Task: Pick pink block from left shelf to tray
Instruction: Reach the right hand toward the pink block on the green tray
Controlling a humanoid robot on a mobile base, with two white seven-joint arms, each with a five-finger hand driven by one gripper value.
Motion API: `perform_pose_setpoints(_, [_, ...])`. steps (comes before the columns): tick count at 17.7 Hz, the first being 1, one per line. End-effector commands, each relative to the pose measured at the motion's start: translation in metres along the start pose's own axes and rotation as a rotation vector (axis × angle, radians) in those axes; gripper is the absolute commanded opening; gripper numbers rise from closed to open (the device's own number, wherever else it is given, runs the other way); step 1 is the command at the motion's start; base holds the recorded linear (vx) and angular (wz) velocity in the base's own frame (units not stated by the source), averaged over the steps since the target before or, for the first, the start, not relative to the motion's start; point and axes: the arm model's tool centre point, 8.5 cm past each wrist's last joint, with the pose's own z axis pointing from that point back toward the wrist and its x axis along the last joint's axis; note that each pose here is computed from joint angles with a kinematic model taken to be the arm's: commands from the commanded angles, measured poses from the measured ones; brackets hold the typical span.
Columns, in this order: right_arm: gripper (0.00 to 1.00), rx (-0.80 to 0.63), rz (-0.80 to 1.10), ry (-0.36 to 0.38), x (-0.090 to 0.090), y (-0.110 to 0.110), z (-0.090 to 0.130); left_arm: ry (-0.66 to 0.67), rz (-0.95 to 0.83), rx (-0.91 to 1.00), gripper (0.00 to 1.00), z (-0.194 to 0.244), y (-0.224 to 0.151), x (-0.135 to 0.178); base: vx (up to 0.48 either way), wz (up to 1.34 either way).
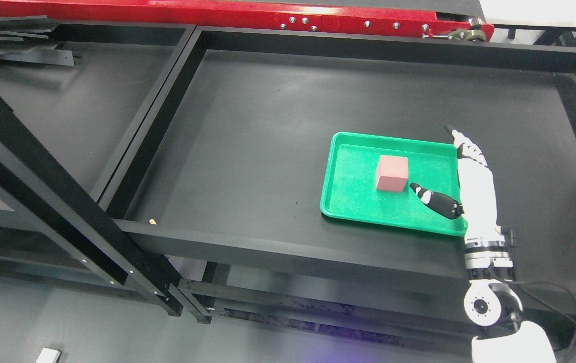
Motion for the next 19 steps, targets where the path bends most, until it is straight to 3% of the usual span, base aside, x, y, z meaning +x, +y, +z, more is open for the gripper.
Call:
perform_pose_setpoints(1, [0.99, 0.090, 0.012, 0.049, -0.017, 0.005, -0.004, 0.002, -0.002, 0.015, 1.00, 0.002, 0.010, -0.007, 0.081, 0.00])
perform_pose_setpoints(6, [0.99, 0.085, 0.015, 0.037, -0.012, 0.001, -0.019, 0.002, -0.002, 0.015, 1.00, 0.002, 0.010, -0.007, 0.068, 0.00])
perform_pose_setpoints(12, [0.99, 0.171, 0.011, 0.045, -0.014, 0.013, -0.018, 0.002, -0.002, 0.015, 1.00, 0.002, 0.010, -0.007, 0.069, 0.00])
perform_pose_setpoints(16, [0.99, 0.393, 0.003, 0.056, -0.015, 0.040, -0.011, 0.002, -0.002, 0.015, 1.00, 0.002, 0.010, -0.007, 0.056, 0.01])
perform_pose_setpoints(19, [0.99, 0.428, 0.002, 0.076, -0.016, 0.044, -0.009, 0.002, -0.002, 0.015, 1.00, 0.002, 0.010, -0.007, 0.036, 0.00])
